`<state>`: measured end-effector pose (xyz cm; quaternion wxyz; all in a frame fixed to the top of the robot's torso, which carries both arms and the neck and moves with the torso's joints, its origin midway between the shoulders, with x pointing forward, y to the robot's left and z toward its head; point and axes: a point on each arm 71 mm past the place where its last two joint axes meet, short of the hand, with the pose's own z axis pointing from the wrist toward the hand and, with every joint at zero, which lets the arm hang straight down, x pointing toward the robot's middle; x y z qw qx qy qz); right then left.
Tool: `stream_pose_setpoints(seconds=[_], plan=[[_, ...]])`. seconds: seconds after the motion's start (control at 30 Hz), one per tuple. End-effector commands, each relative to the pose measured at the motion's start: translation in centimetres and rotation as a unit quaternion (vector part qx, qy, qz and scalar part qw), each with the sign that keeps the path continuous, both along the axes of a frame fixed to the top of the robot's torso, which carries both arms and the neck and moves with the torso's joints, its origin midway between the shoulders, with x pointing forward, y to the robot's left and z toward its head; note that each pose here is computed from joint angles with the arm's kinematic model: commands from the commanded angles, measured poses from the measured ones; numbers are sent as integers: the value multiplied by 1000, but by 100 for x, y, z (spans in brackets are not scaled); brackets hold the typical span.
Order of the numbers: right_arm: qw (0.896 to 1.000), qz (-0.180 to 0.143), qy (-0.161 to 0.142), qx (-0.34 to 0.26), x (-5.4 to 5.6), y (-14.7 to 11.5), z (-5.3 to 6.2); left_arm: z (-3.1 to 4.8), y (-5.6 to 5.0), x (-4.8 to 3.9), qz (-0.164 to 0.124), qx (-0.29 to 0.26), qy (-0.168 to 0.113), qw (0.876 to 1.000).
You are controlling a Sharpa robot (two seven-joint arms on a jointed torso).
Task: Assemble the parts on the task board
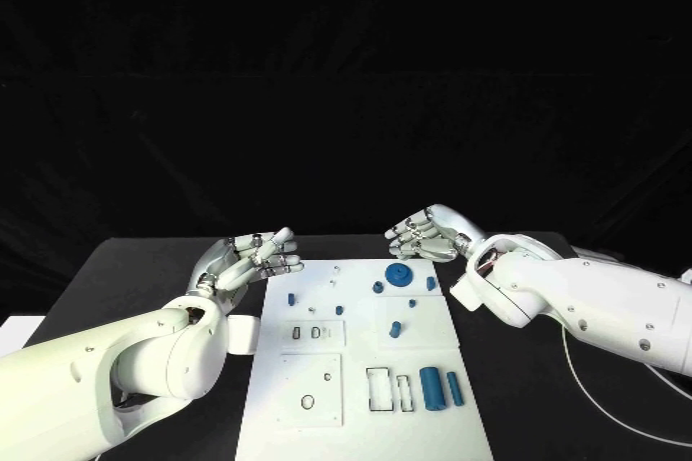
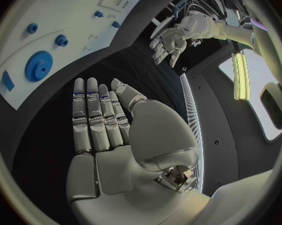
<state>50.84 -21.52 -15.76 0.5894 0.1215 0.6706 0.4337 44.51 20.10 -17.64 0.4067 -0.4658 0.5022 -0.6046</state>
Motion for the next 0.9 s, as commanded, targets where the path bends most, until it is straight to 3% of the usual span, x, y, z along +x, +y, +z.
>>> stream_pose_setpoints(seconds=[0.03, 0.23, 0.5, 0.67, 0.9], plan=[[986, 31, -27, -163, -5, 71, -43, 40, -72, -52, -30, -19, 1, 999], [958, 34, -61, -277, 22, 152, 3, 90, -124, -116, -42, -34, 7, 999], [932, 31, -85, -351, 12, 235, 24, 121, -168, -152, -52, -41, 9, 998], [923, 33, -85, -373, 11, 266, 15, 128, -170, -161, -54, -42, 10, 998], [920, 40, -85, -381, 13, 320, 5, 132, -169, -168, -55, -42, 10, 998]])
